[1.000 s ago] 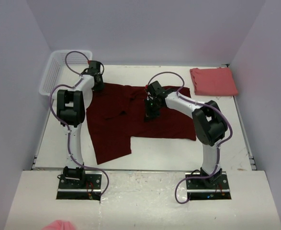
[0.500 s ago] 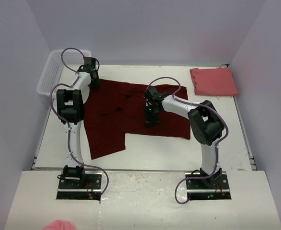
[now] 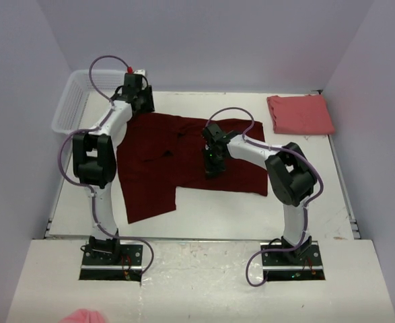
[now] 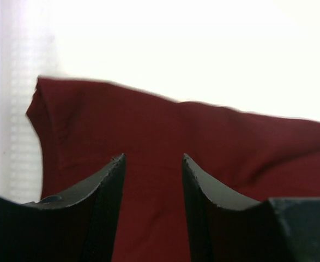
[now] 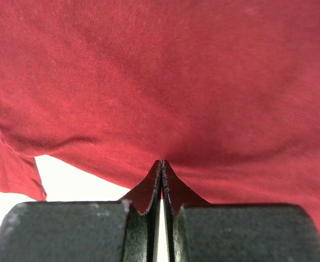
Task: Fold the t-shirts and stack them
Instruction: Fold the flattened tshirt in 1/3 of the way
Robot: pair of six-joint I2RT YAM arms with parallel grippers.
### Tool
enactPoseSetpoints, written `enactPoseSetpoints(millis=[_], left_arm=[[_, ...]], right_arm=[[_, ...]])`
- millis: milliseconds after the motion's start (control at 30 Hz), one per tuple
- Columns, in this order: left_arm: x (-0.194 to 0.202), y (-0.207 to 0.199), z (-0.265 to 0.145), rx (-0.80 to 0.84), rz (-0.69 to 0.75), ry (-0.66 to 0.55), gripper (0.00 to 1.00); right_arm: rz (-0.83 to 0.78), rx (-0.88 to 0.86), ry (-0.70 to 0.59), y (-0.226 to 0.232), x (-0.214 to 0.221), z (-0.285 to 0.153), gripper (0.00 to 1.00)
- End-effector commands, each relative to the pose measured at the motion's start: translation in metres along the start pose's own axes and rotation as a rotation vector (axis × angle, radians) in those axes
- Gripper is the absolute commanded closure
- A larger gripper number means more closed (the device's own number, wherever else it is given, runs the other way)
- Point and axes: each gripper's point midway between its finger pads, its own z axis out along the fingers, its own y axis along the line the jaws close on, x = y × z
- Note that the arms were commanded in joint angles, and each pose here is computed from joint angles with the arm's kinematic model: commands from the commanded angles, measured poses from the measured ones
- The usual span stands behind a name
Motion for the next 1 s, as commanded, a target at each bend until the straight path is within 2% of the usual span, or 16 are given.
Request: enactPoseSetpoints(millis=[0, 100, 200, 233, 333, 467, 567, 767, 967], left_arm=[[-0.055, -0.047, -0.059, 0.095, 0.042, -0.182, 0.53], [-0.047, -0.083, -0.081, 0.16, 0.068, -0.181, 0.52], [-0.02, -0.113, -0.095, 0.201, 0.089, -0.148, 0.63], [-0.009, -0.128, -0.1, 0.221, 0.094, -0.138, 0.76], [0.025, -0.145, -0.106, 0.245, 0.1, -0.097, 1.0], [0.057, -0.151, -0.115, 0.265, 0.103, -0.069, 1.0], [0.068, -0.152, -0.129, 0.274, 0.101, -0.076, 1.0], [0.068, -0.155, -0.17, 0.318, 0.1, -0.127, 1.0], [0.068, -0.146, -0.206, 0.341, 0.091, -0.18, 1.0]], right_arm=[[-0.009, 0.058, -0.105, -0.006, -0.014, -0.033, 1.0], [0.011, 0.106, -0.126, -0.016, -0.013, -0.043, 1.0], [0.034, 0.142, -0.126, -0.029, -0.003, -0.047, 1.0], [0.048, 0.159, -0.144, -0.034, -0.004, -0.051, 1.0], [0.06, 0.19, -0.134, -0.047, 0.009, -0.05, 1.0], [0.077, 0.215, -0.111, -0.06, 0.025, -0.04, 1.0], [0.098, 0.235, -0.075, -0.068, 0.035, -0.03, 1.0], [0.171, 0.255, -0.018, -0.08, 0.052, -0.012, 1.0], [0.299, 0.296, -0.023, -0.092, 0.075, -0.014, 1.0]])
